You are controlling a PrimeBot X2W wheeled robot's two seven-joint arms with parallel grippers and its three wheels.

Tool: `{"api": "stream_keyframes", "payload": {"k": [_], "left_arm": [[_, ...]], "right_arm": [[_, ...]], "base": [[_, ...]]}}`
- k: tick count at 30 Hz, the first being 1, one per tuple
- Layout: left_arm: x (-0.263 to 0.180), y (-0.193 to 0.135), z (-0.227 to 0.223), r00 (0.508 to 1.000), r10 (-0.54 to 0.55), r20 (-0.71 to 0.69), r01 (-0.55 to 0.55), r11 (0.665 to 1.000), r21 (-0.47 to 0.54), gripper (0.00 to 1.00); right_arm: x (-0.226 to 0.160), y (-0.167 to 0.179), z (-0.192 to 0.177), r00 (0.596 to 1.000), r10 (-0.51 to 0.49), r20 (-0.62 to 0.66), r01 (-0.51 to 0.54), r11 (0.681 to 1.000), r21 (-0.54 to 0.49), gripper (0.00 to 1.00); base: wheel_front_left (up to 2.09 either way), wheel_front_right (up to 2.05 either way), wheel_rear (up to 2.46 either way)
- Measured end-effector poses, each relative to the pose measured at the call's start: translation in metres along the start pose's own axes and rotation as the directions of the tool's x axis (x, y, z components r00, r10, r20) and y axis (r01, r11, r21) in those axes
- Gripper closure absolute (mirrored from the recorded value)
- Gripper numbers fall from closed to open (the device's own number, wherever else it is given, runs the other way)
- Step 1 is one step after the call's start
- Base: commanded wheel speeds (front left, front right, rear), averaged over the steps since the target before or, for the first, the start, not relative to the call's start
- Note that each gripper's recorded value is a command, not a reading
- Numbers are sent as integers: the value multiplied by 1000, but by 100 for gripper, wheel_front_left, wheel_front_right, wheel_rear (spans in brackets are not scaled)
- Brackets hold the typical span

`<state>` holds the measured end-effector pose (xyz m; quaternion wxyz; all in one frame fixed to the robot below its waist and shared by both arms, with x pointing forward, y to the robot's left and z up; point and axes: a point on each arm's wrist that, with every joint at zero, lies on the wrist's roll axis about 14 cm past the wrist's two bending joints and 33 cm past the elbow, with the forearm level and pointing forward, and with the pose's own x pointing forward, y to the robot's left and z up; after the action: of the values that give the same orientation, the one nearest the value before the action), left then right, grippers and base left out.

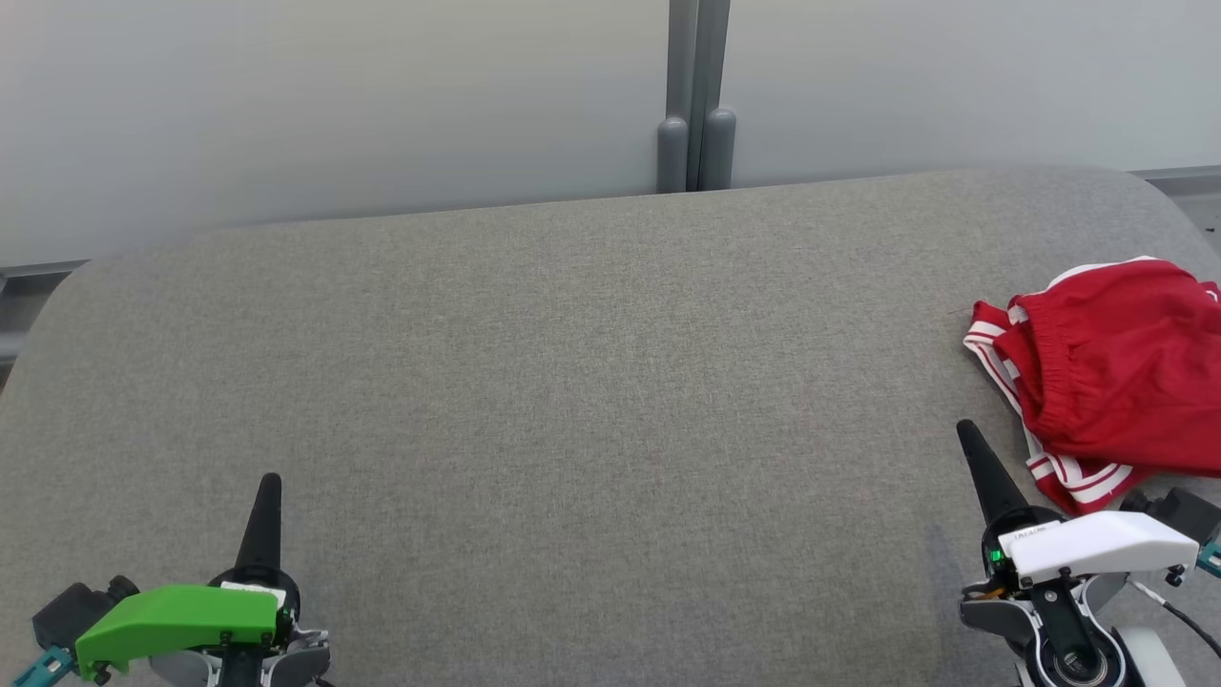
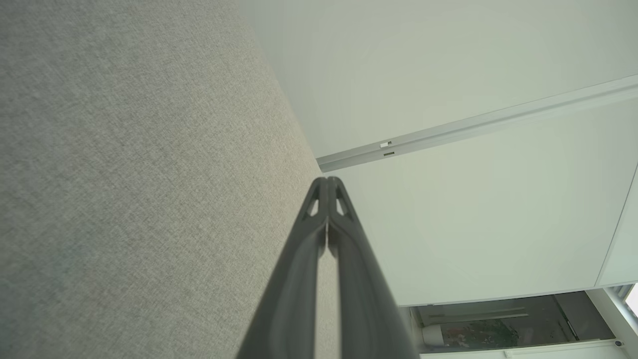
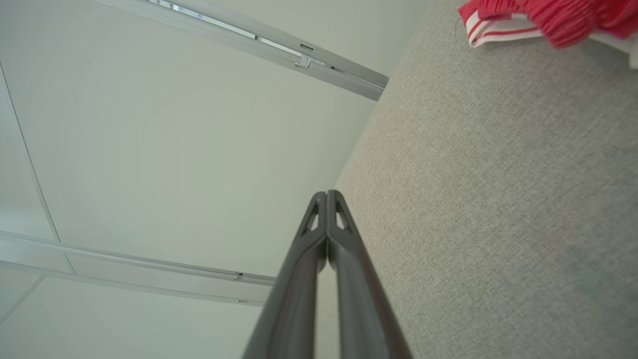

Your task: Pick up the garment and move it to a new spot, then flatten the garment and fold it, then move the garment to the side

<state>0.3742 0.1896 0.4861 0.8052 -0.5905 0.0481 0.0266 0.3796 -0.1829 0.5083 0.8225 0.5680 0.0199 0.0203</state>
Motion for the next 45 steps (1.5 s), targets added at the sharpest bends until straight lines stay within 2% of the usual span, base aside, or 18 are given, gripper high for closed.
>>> {"api": "stream_keyframes", "payload": {"k": [20, 45], "left_arm": [[3, -6, 9, 999, -37, 22, 40, 989, -142, 100], [5, -11, 19, 996, -77, 54, 89, 954, -287, 100]], "right_arm": [[4, -3, 5, 1000, -5, 16, 2, 987, 160, 100], [9, -6, 10, 999, -11, 36, -2, 943, 333, 100]], "base": [[0, 0, 0], [0, 0, 0]]}}
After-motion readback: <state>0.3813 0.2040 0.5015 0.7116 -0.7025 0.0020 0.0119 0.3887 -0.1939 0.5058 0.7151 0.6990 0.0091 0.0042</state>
